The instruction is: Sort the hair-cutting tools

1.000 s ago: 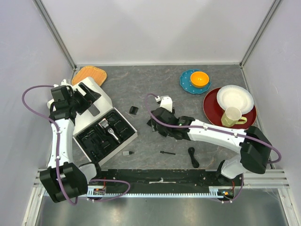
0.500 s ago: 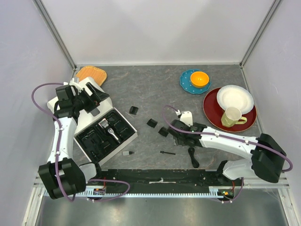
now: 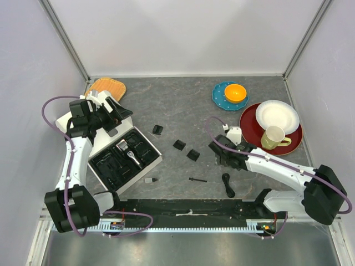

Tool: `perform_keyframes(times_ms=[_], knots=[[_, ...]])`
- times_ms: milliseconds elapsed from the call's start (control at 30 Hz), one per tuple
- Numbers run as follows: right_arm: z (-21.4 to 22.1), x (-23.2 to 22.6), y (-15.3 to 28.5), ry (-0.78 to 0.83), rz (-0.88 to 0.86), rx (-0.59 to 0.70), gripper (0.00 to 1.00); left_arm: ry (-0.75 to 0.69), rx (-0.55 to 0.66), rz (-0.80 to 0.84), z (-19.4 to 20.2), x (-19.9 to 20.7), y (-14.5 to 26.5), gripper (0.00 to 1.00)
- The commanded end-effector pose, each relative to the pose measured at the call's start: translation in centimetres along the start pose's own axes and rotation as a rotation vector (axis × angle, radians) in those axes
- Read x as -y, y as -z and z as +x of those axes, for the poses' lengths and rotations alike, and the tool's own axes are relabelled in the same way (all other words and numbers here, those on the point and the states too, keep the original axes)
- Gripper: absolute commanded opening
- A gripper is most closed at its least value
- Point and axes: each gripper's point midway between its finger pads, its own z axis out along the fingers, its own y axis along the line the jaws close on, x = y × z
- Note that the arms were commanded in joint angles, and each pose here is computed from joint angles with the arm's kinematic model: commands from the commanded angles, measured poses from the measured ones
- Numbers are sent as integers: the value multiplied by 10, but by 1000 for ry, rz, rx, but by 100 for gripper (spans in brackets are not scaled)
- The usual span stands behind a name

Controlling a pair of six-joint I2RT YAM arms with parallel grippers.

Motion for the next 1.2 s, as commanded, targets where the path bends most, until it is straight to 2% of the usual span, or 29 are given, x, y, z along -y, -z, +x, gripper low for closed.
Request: perform_keyframes(times_ms=[0,100,267,367,467,600,700,733,833,900,1033,1167], knots=[[-16,16,-21,-4,68,17,79,-53,2,39,-2,8,0,93],[-23,9,-31,0,27,6,79,-62,7,16,-4,4,1,93],[-38,15,-42,13,60,-1,79,-69,14,-14,-5,0,2,93],[-41,-2,-42,63,-39,-18,77,-73,15,-31,-6,-2,2,93],[-45,-34,-37,77,-208,-22,76,-73,14,-30,-6,-2,2,93],[-53,-55,-34,24,-287,-20,76,-110,-21,12,3,10,-3,91],[-57,-64,-37,-19,-292,-32,76,-176,-80,50,23,32,-14,91],[-61,-70,-36,-45,-309,-33,76,-216,-123,86,39,51,-19,91],[-67,-88,-35,-80,-352,-32,76,-253,-192,82,71,68,-30,91],[-69,-97,-35,-90,-363,-28,75,-210,-214,77,85,75,-35,90],[-79,-106,-38,-123,-377,-2,71,-104,-277,135,137,97,-46,87],[-79,-103,-47,-140,-330,-2,66,-39,-259,137,168,108,-58,83]])
